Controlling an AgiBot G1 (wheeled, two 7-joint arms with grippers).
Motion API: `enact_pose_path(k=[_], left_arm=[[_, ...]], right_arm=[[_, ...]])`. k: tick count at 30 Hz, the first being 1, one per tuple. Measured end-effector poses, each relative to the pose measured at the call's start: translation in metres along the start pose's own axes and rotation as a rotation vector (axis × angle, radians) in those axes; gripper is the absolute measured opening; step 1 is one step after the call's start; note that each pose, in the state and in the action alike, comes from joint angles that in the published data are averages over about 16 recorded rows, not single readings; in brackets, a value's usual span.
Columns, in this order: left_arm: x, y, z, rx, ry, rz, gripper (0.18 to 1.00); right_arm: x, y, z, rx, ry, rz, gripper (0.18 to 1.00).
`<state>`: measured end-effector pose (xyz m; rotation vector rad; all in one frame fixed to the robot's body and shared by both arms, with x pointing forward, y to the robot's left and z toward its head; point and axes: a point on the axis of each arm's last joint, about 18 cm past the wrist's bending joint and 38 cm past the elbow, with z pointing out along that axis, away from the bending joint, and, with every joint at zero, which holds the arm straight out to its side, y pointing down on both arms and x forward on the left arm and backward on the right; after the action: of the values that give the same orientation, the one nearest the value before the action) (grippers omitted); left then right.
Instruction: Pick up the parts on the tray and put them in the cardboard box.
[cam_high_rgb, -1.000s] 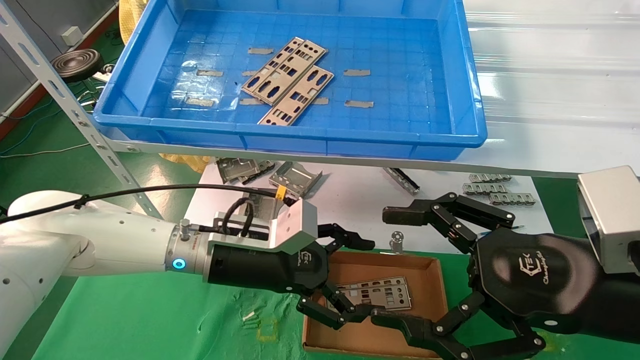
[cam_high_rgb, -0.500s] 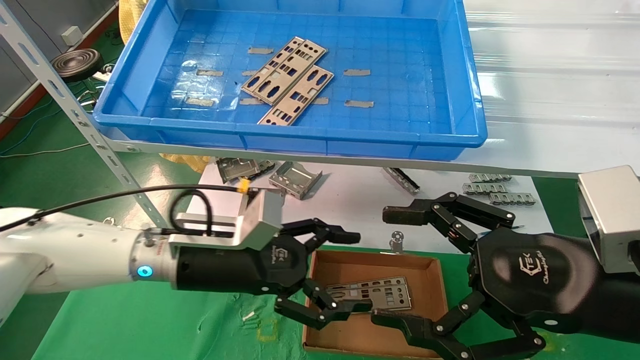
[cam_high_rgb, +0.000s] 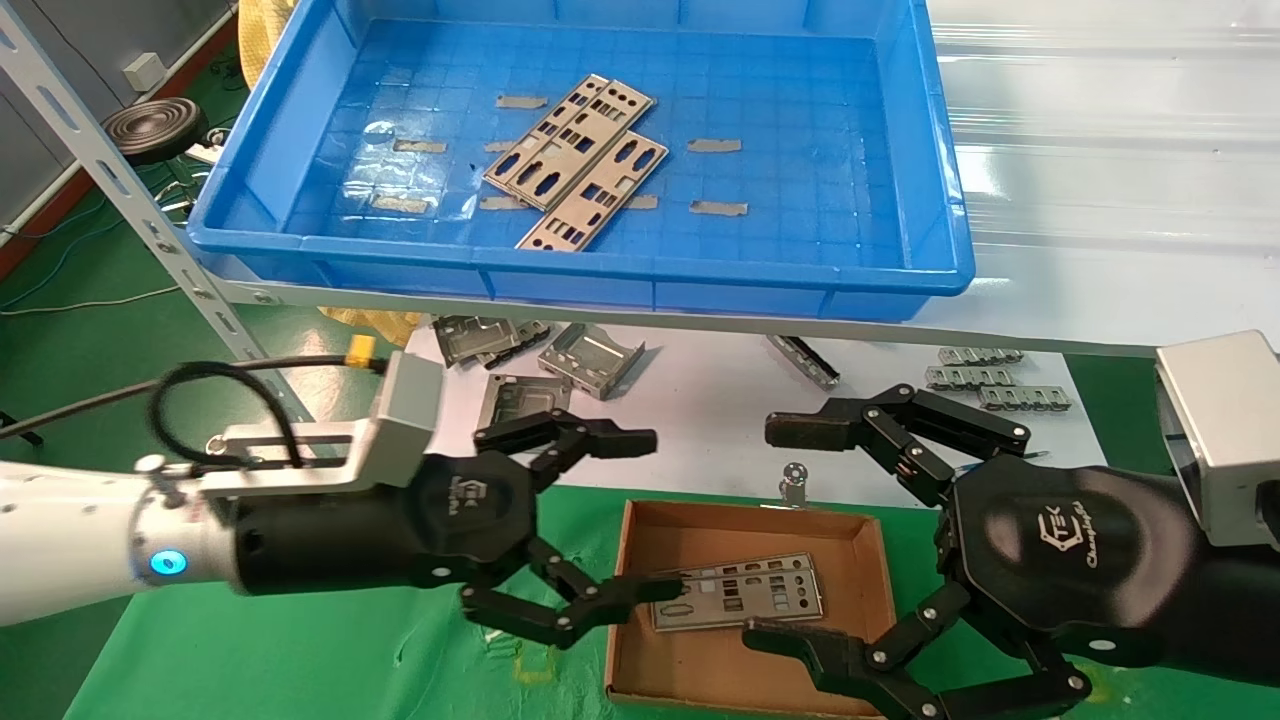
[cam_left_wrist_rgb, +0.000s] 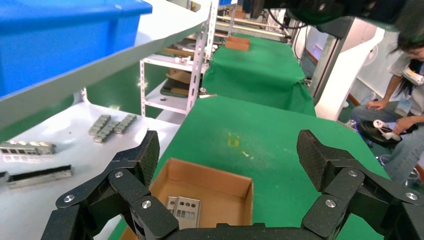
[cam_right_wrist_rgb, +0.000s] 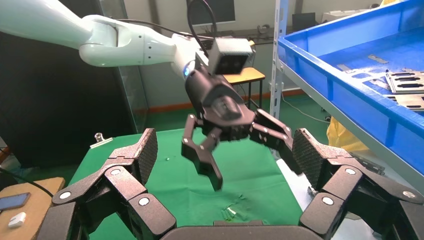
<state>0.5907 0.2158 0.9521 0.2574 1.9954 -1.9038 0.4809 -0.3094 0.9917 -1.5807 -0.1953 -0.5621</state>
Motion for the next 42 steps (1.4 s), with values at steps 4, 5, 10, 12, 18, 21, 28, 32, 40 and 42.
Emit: enact_pose_path(k=[4, 5, 10, 12, 18, 21, 28, 32, 40, 42], left_arm=[[0.007, -0.008, -0.014, 0.015, -0.013, 0.005, 1.001], [0.009, -0.01, -0.018, 0.018, -0.016, 0.006, 1.001], [0.019, -0.02, -0.036, 0.028, -0.03, 0.017, 1.001], [0.023, -0.025, -0.043, 0.03, -0.036, 0.022, 1.001], [0.038, -0.039, -0.062, 0.027, -0.05, 0.042, 1.001], [0.046, -0.046, -0.071, 0.022, -0.055, 0.053, 1.001], [0.065, -0.063, -0.089, -0.001, -0.064, 0.08, 1.001], [0.075, -0.071, -0.097, -0.017, -0.066, 0.097, 1.001], [0.085, -0.078, -0.103, -0.035, -0.067, 0.112, 1.001], [0.085, -0.079, -0.103, -0.036, -0.067, 0.113, 1.001]], right_arm=[[0.0, 0.0, 0.0, 0.0, 0.0, 0.0, 1.001], [0.0, 0.0, 0.0, 0.0, 0.0, 0.0, 1.001], [0.0, 0.0, 0.0, 0.0, 0.0, 0.0, 1.001], [0.0, 0.0, 0.0, 0.0, 0.0, 0.0, 1.001], [0.0, 0.0, 0.0, 0.0, 0.0, 0.0, 1.001], [0.0, 0.0, 0.0, 0.0, 0.0, 0.0, 1.001], [0.0, 0.0, 0.0, 0.0, 0.0, 0.0, 1.001], [0.0, 0.0, 0.0, 0.0, 0.0, 0.0, 1.001], [0.0, 0.0, 0.0, 0.0, 0.0, 0.0, 1.001], [0.0, 0.0, 0.0, 0.0, 0.0, 0.0, 1.001]])
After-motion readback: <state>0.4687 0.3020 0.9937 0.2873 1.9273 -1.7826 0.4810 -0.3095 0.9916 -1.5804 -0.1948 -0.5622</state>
